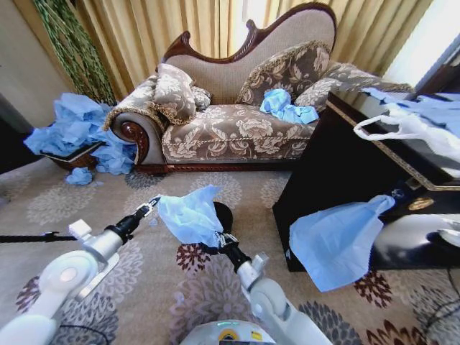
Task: Place a garbage bag over the trash bin.
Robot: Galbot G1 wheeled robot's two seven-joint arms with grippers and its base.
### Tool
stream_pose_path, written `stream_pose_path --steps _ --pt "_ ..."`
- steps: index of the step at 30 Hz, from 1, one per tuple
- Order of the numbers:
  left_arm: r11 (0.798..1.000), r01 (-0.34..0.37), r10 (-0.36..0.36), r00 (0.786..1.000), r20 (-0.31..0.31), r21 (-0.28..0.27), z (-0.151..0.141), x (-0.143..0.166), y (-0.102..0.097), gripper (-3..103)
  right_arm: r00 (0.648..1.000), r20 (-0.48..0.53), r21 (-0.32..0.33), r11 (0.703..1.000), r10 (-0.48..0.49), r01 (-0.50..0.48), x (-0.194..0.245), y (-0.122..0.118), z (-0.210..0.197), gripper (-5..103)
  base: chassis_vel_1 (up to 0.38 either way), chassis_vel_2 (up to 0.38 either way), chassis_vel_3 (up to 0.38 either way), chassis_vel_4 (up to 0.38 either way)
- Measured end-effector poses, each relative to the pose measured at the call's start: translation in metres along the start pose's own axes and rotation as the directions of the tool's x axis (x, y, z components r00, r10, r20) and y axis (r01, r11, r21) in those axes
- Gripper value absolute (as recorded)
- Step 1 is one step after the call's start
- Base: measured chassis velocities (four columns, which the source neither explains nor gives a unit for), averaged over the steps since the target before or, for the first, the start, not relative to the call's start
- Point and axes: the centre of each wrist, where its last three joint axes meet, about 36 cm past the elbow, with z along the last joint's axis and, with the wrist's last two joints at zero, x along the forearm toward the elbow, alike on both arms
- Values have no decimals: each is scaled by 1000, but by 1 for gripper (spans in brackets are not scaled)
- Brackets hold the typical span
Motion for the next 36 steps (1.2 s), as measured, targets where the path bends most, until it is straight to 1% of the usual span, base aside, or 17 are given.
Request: stream_pose_path --steps 1,5,7,8,13,15,16,17,20,21,22,23,24,27,30,32,36 --pt "1000 11 -11 1000 -12 -5 2 -5 3 0 999 -32 -15 1000 12 -13 9 -2 5 0 0 0 0 0" --pt "1000 26 -26 999 -23 -1 4 -10 5 0 998 -54 -42 999 25 -28 8 -2 7 0 0 0 0 0" --pt "999 33 -33 999 -30 4 4 -15 4 0 997 -70 -80 996 32 -37 0 -3 2 0 0 0 0 0" --pt "999 34 -34 999 -36 5 2 -21 0 0 997 -74 -115 992 34 -42 -10 -5 -9 0 0 0 0 0" --pt "999 36 -36 998 -58 3 0 -37 -3 0 997 -73 -157 987 30 -41 -26 -13 -34 0 0 0 0 0" --pt "999 45 -44 996 -76 12 -1 -47 -5 0 996 -86 -179 983 18 -33 -30 -17 -48 0 0 0 0 0" --pt "998 61 -59 993 -102 16 0 -55 -5 0 994 -106 -200 979 7 -28 -33 -20 -58 0 0 0 0 0" --pt "998 61 -59 993 -102 16 0 -55 -5 0 994 -106 -200 979 7 -28 -33 -20 -58 0 0 0 0 0" --pt "996 90 -88 986 -138 7 3 -71 -4 0 984 -175 -278 960 -13 -37 -40 -24 -77 0 0 0 0 0" --pt "996 90 -88 986 -138 7 3 -71 -4 0 984 -175 -278 960 -13 -37 -40 -24 -77 0 0 0 0 0" --pt "996 93 -91 985 -143 6 3 -74 -4 0 980 -197 -301 953 -17 -44 -41 -25 -81 0 0 0 0 0" --pt "995 98 -96 984 -148 6 4 -77 -4 0 966 -257 -356 932 -28 -68 -42 -26 -90 0 0 0 0 0" --pt "994 107 -105 983 -153 7 5 -78 -2 0 954 -297 -393 916 -38 -86 -42 -27 -94 0 0 0 0 0" --pt "992 125 -121 980 -158 19 6 -75 2 0 939 -341 -411 905 -46 -105 -42 -27 -93 0 0 0 0 0" --pt "990 137 -131 980 -149 30 4 -67 4 0 933 -358 -426 897 -51 -115 -44 -25 -89 0 0 0 0 0" --pt "988 150 -144 982 -124 42 -4 -55 7 0 925 -376 -458 880 -59 -130 -48 -24 -86 0 0 0 0 0" --pt "985 162 -156 983 -99 55 -11 -42 9 0 924 -376 -492 860 -71 -134 -51 -23 -89 0 0 0 0 0"
